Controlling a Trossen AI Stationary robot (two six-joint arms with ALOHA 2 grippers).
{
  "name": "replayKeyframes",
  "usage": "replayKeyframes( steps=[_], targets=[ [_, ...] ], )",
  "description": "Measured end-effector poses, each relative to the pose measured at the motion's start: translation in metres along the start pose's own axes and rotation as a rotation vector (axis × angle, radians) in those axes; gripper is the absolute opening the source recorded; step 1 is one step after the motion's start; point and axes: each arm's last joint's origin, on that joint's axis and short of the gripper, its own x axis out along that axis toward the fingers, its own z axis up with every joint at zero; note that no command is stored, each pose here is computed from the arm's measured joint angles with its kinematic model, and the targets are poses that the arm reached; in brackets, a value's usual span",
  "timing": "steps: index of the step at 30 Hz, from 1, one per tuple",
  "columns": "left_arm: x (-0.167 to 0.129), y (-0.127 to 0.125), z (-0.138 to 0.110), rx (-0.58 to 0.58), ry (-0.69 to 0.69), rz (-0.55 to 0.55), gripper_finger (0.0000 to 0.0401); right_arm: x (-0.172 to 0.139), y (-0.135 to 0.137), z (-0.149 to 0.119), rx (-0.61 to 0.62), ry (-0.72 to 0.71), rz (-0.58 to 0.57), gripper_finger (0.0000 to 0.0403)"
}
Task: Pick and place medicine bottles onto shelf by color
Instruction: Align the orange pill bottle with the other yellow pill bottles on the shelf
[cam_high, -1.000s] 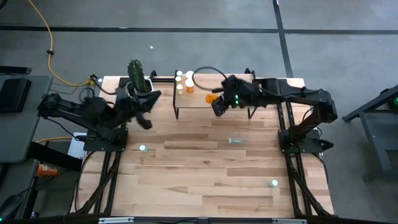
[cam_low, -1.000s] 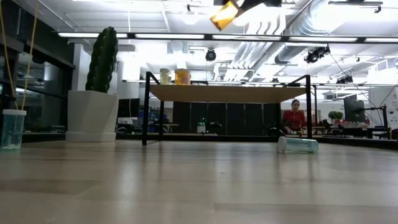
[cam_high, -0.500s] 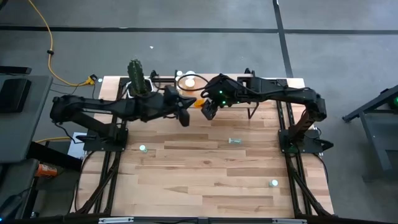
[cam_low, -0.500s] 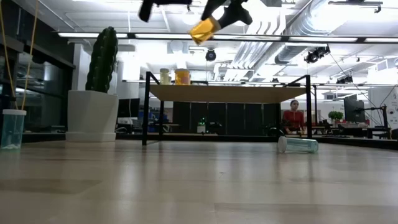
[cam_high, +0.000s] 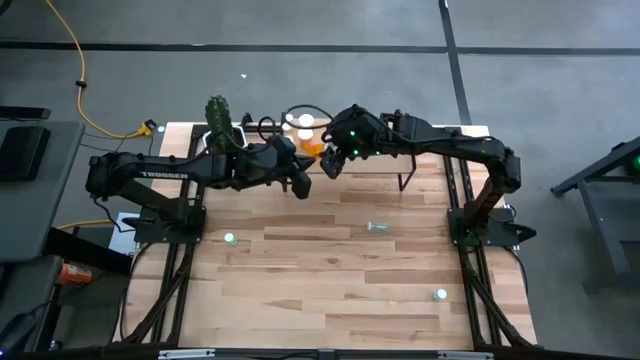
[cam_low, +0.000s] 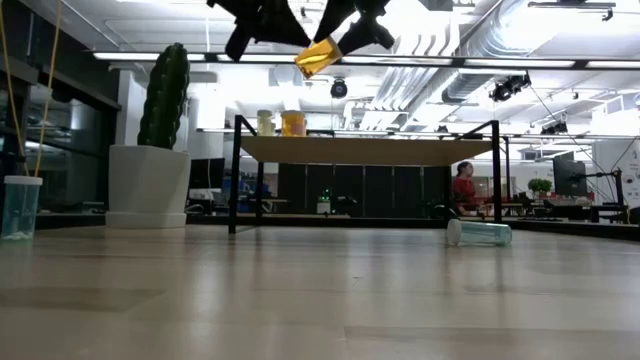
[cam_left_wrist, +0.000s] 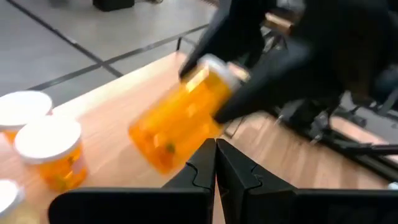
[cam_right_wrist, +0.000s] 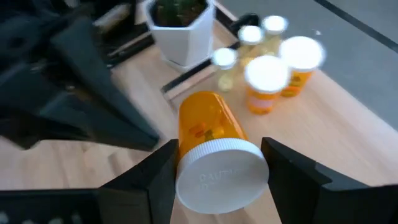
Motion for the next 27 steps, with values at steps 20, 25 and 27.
replayKeyframes(
  steps=[20, 25, 27],
  targets=[
    [0.005, 0.012, 0.0, 0.054, -0.011, 0.123, 0.0, 0.0, -0.001, -0.001, -0.024, 0.043, 0.072, 0.0197],
    [0.013, 0.012, -0.004, 0.059, 0.032, 0.083, 0.0, 0.0, -0.001, 0.0, -0.03, 0.03, 0.075, 0.0197],
    [0.015, 0.012, -0.006, 0.054, 0.048, 0.069, 0.0, 0.0, -0.001, 0.001, -0.031, 0.015, 0.073, 0.0197]
  ],
)
